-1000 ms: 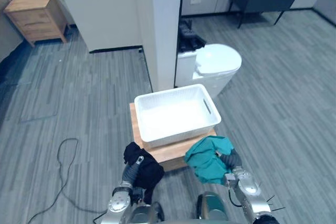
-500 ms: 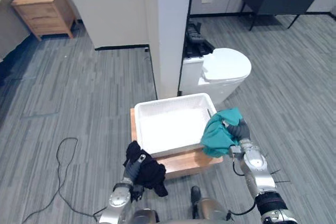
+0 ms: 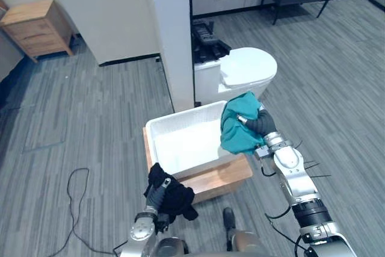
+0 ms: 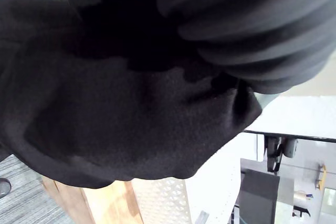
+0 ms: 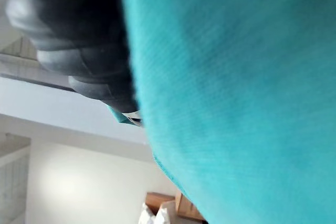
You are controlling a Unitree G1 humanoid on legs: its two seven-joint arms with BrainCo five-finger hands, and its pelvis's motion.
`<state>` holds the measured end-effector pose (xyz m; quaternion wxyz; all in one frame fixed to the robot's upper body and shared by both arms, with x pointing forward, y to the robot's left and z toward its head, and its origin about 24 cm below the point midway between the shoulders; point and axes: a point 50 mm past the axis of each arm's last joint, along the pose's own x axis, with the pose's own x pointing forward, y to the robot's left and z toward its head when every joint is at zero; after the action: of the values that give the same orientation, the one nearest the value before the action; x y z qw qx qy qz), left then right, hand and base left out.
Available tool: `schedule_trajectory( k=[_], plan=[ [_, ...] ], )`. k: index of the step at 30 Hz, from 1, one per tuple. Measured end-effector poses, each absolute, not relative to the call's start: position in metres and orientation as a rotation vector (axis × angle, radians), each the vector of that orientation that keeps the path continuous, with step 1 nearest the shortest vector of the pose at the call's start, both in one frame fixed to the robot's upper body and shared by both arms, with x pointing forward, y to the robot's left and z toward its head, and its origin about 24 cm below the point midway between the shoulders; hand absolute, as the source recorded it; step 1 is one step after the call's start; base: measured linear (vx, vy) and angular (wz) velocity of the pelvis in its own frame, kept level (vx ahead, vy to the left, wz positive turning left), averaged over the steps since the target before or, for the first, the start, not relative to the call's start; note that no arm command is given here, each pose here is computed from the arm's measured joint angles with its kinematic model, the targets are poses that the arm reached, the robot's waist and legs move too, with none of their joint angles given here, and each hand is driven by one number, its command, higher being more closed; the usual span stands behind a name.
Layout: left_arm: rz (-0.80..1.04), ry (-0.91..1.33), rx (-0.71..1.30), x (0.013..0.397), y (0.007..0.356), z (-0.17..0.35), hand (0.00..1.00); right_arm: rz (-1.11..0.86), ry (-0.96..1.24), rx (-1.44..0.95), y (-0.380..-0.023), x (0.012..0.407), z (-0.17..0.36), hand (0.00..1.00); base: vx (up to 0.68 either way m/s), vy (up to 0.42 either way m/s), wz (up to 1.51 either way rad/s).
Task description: Tidy the bed and pick cloth on bed and put in laundry
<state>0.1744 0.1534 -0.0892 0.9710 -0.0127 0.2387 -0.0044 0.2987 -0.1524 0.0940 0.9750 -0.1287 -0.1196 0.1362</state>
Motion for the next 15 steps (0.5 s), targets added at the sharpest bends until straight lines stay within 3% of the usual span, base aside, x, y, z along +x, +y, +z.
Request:
schedule_trajectory(
  k=[7, 15],
  plan=[
    [-0.013, 0.445, -0.010, 0.186, 0.160, -0.081, 1.00, 0.365, -0.365, -0.346, -0.117, 0.330, 0.144, 1.00, -0.10, -0.037, 0.15],
    [-0.032, 0.286, -0.103, 0.218, 0.148, -0.048, 1.00, 0.319, -0.383, -0.445, -0.114, 0.363, 0.186, 1.00, -0.07, 0.011, 0.31]
  ],
)
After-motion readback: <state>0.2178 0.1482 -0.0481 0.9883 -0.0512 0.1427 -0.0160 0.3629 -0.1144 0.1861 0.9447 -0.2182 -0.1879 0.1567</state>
